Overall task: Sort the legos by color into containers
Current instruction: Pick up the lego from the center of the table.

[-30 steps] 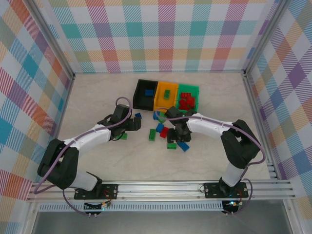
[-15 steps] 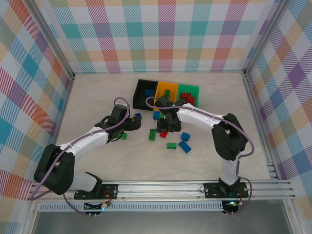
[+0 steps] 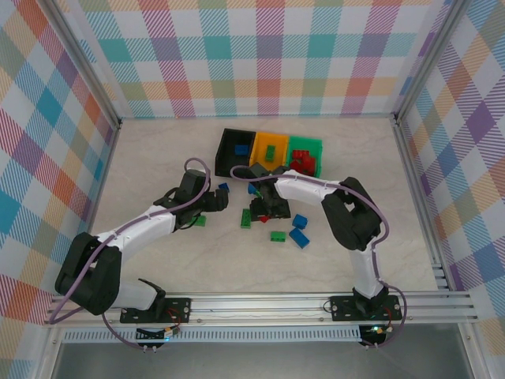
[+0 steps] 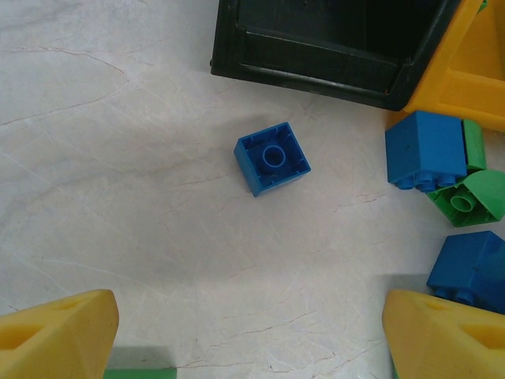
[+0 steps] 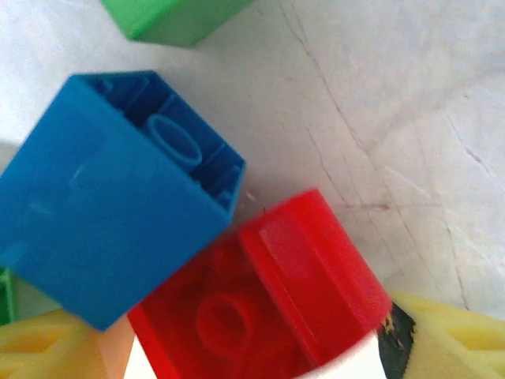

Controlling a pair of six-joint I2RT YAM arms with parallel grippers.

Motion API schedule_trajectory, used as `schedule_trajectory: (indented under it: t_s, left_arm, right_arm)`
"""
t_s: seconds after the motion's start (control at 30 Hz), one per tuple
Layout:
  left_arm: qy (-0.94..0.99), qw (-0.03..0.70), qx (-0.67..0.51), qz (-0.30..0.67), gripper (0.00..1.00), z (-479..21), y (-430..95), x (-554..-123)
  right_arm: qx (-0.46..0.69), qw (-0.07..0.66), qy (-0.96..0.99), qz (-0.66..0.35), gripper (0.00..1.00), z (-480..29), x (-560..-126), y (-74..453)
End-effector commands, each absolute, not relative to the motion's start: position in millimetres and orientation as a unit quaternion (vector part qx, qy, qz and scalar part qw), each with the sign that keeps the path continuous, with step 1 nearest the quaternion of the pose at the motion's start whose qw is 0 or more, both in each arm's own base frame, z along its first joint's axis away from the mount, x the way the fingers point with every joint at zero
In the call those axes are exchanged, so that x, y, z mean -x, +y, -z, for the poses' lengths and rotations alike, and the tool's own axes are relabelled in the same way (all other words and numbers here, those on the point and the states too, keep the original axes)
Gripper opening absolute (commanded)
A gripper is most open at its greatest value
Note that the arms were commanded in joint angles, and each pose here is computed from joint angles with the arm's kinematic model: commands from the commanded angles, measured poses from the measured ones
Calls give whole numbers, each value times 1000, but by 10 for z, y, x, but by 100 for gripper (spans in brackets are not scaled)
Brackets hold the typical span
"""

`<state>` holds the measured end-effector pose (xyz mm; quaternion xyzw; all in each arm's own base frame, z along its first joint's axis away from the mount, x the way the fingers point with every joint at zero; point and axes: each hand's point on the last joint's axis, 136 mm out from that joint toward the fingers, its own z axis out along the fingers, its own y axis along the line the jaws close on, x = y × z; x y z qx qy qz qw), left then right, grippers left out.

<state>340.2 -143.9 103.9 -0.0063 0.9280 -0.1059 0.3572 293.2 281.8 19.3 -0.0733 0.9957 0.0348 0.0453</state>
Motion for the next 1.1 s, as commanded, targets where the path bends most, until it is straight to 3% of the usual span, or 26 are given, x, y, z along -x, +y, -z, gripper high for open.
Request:
schedule_trajectory:
  t_s: [0.0, 0.2, 0.4, 0.7, 0.9, 1.07]
  left_arm:
    - [926, 362, 3, 107, 87, -1038, -1434, -3428]
    - [927, 360, 3, 108, 87, -1027, -1439, -3428]
    - [927, 359, 3, 107, 86, -1028, -1437, -3428]
    - [927, 358, 4, 106, 86, -1019, -1432, -3425]
    - [929, 352, -2, 117, 86, -1002, -1482, -3419]
    - [930, 349, -3, 117, 86, -976, -1491, -3423]
  right_arm:
    - [71, 46, 996, -33, 78, -128, -2977, 2890]
    - [73, 53, 995, -31, 72, -96, -3006, 2883]
    - [78, 56, 995, -31, 47, -144, -2975, 2845]
    - [80, 88, 992, -35, 24, -423, -2957, 2716]
    - [69, 134, 987, -63, 22, -840, -3266, 2622]
    - [42, 180, 980, -68, 23, -1145, -3793, 2311]
